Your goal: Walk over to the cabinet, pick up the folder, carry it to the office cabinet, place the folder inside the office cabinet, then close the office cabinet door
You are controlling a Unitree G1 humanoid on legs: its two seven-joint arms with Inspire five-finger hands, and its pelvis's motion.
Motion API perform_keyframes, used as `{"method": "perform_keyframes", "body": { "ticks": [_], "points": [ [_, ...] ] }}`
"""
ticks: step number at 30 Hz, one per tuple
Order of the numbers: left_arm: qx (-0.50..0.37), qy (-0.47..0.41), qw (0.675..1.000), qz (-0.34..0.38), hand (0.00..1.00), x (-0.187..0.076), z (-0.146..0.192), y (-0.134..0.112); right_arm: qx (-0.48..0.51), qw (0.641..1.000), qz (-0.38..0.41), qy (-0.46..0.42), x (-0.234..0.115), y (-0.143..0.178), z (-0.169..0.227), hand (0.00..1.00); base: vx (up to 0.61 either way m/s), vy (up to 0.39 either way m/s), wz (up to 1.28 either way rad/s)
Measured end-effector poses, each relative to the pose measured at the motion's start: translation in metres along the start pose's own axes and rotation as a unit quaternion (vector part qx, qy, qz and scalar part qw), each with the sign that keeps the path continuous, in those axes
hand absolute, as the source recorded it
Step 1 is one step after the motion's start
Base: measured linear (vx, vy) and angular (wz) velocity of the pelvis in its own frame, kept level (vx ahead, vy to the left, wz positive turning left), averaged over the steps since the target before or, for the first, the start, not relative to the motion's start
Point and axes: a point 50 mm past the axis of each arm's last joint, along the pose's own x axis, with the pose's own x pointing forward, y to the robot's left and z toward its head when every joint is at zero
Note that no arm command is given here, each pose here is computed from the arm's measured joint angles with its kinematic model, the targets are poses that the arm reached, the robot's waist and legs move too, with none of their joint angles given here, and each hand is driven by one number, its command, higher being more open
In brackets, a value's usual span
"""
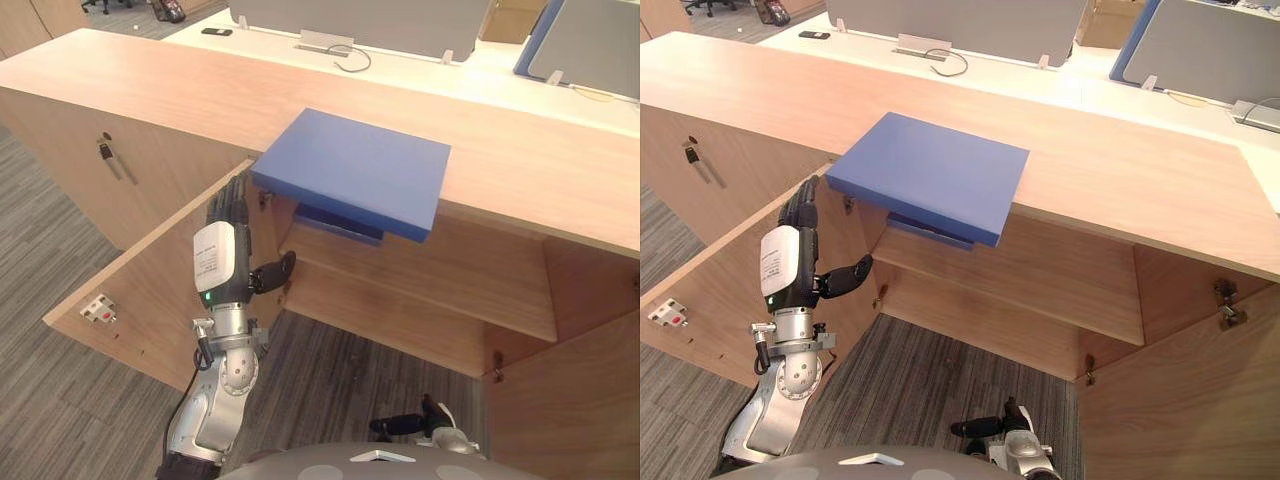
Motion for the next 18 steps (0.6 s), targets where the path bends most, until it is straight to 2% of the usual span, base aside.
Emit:
{"method": "perform_keyframes", "body": {
  "ticks": [7, 18],
  "points": [
    [0.012, -0.04, 0.999, 0.019, 1.0, 0.018, 0.011, 0.003, -0.019, 1.0, 0.008, -0.005, 0.001, 0.001, 0.003, 1.0, 0.0, 0.0, -0.04],
    [0.029, -0.055, 0.998, 0.032, 1.0, 0.026, 0.016, 0.005, -0.02, 1.0, 0.008, -0.005, 0.001, 0.001, 0.004, 1.0, -0.03, -0.008, -0.01]
  ]
}}
